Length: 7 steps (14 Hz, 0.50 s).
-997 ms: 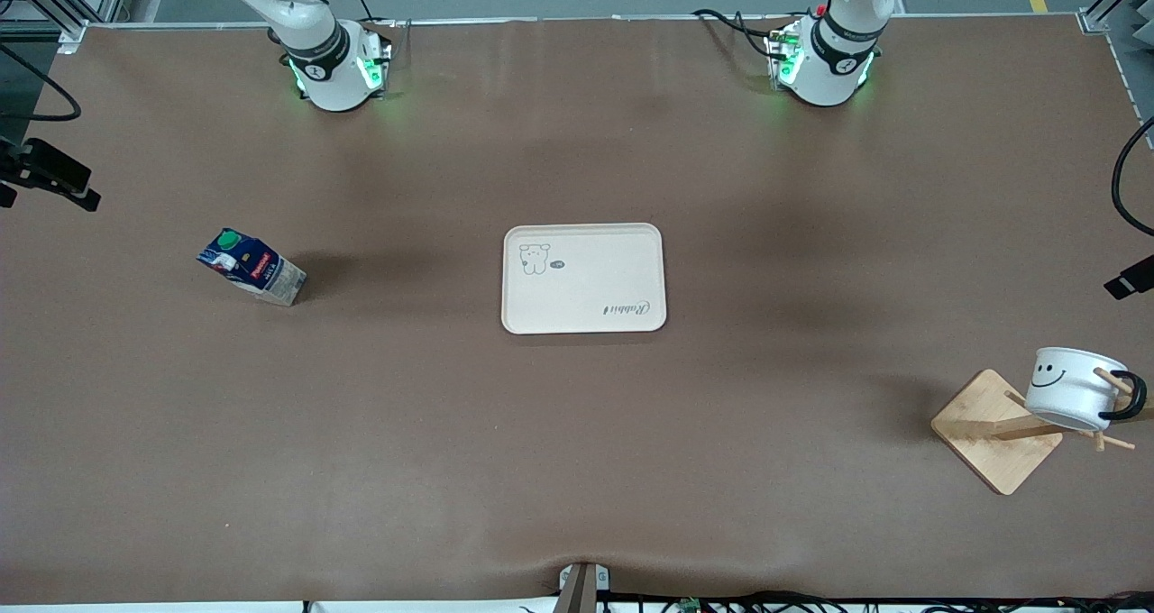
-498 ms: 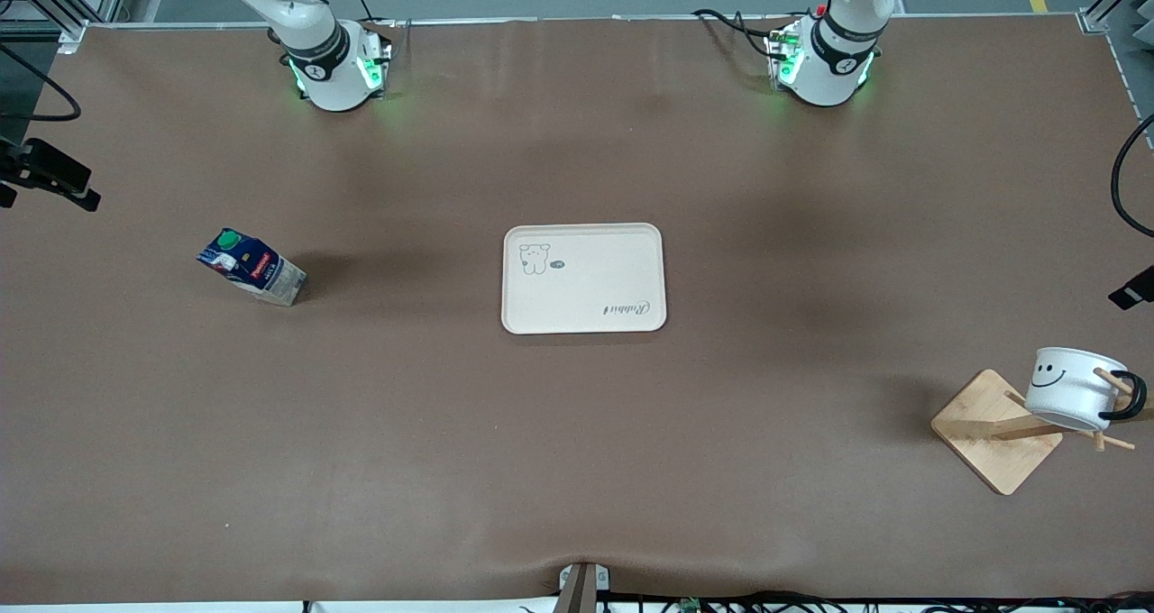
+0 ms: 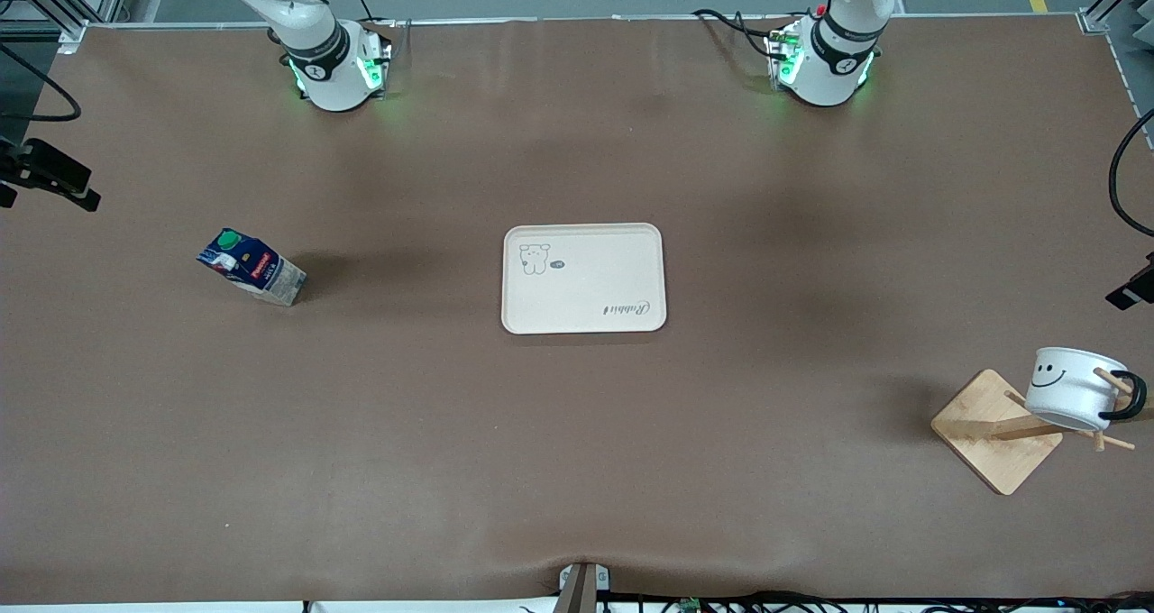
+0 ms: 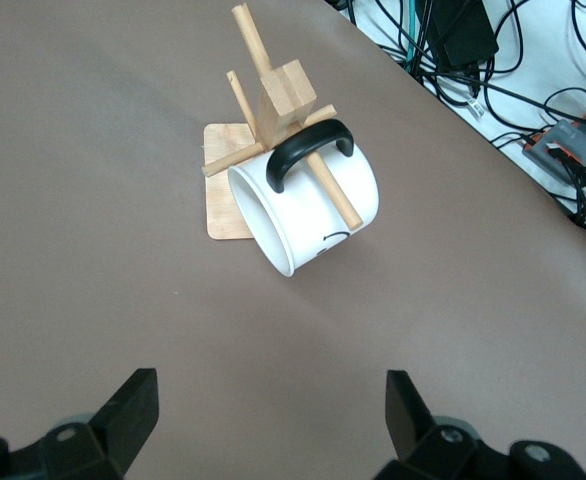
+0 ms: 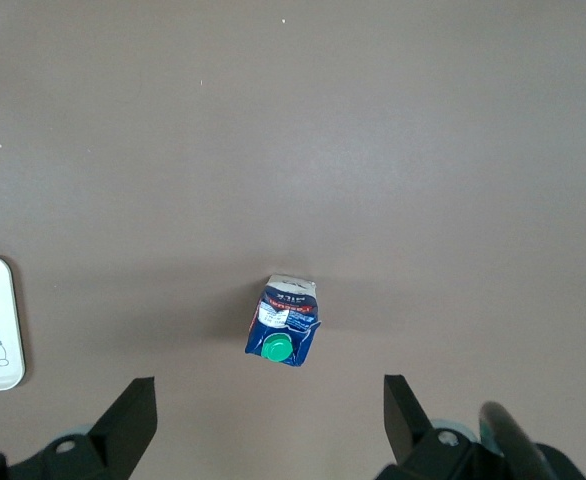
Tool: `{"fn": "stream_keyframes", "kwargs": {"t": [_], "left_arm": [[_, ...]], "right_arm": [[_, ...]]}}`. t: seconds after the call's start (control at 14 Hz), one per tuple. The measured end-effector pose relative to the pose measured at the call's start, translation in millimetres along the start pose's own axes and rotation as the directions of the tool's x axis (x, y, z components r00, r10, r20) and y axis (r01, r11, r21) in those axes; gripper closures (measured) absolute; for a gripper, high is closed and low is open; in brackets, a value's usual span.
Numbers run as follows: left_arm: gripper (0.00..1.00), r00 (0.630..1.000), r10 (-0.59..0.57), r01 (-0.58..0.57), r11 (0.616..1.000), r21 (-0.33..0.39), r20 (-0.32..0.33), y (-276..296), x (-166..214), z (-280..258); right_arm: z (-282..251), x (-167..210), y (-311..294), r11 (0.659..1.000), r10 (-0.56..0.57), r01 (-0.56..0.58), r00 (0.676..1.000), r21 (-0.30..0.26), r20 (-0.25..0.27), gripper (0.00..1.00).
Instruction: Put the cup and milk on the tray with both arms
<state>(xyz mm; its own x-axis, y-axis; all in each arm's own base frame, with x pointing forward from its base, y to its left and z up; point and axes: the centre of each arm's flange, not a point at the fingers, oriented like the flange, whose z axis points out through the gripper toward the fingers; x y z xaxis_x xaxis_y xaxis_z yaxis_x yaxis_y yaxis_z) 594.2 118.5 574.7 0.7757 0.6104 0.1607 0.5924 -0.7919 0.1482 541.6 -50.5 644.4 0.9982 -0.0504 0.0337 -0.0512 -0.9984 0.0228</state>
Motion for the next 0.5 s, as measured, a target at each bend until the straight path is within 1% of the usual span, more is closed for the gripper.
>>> {"fn": "stream_keyframes", "kwargs": {"t": [0.5], "left_arm": [[0.00,0.998,-0.058,0.058,0.998,-0.020,0.005,-4,0,13]], "right_arm": [[0,0,0,1.000,0.001,-0.001,1.000,0.000,0.000,0.00]]}}
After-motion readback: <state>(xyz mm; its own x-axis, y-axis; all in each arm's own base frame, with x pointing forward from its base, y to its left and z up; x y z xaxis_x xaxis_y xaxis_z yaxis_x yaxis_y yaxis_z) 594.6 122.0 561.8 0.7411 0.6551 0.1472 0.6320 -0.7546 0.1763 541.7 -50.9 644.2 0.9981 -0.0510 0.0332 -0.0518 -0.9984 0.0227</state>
